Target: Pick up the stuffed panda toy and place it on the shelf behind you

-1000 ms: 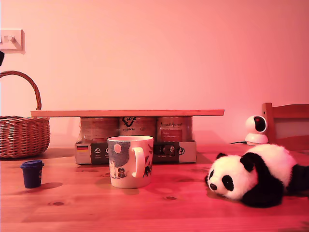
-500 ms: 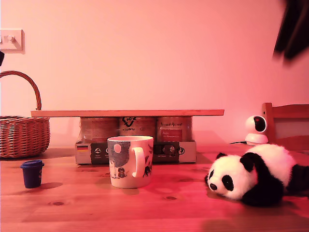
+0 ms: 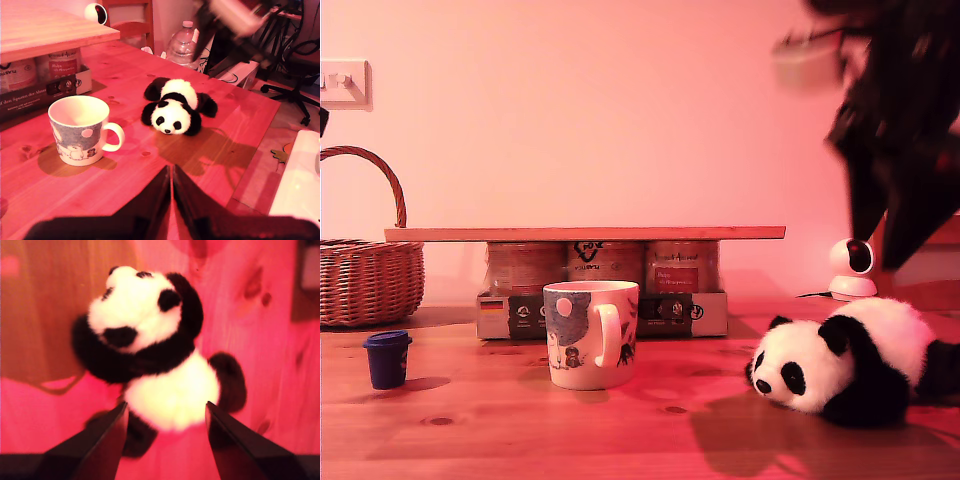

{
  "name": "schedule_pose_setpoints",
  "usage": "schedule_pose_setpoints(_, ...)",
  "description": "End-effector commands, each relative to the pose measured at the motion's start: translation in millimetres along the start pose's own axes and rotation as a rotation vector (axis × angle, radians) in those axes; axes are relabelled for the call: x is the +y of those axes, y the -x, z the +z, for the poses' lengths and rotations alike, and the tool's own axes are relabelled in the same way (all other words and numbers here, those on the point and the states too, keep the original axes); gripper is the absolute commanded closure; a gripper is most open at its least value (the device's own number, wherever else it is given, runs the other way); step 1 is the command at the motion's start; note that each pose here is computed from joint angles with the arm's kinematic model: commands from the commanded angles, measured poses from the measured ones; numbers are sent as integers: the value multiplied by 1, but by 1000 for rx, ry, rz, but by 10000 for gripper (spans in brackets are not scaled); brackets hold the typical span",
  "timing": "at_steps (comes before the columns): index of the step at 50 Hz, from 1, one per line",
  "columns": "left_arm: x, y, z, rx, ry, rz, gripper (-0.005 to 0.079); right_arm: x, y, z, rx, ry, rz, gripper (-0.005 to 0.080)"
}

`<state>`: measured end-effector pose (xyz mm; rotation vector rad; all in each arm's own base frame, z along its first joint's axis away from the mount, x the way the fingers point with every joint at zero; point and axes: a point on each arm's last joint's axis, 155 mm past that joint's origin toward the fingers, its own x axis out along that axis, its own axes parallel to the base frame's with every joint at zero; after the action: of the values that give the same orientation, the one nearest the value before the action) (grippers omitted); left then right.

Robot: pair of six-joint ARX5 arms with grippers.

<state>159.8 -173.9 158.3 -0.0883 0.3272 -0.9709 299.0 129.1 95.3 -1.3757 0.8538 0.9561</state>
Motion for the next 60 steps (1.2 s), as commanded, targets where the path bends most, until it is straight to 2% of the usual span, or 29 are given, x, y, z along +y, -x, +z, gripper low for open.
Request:
schedule_pose_setpoints(1, -1, 1, 4, -6, -10, -1, 763, 1, -7, 2, 4, 40, 10, 306)
schedule_pose_setpoints(29, 7, 1, 3, -1, -3, 44, 763, 2, -58, 8, 14, 182, 71, 306)
schedule_pose_setpoints(55, 15, 1, 1, 3, 2, 87, 763, 0, -85, 5, -11, 173, 96, 307)
schedule_pose_setpoints(60, 16, 1, 1, 2, 2, 92, 763, 2, -87, 8, -34, 168, 110, 343)
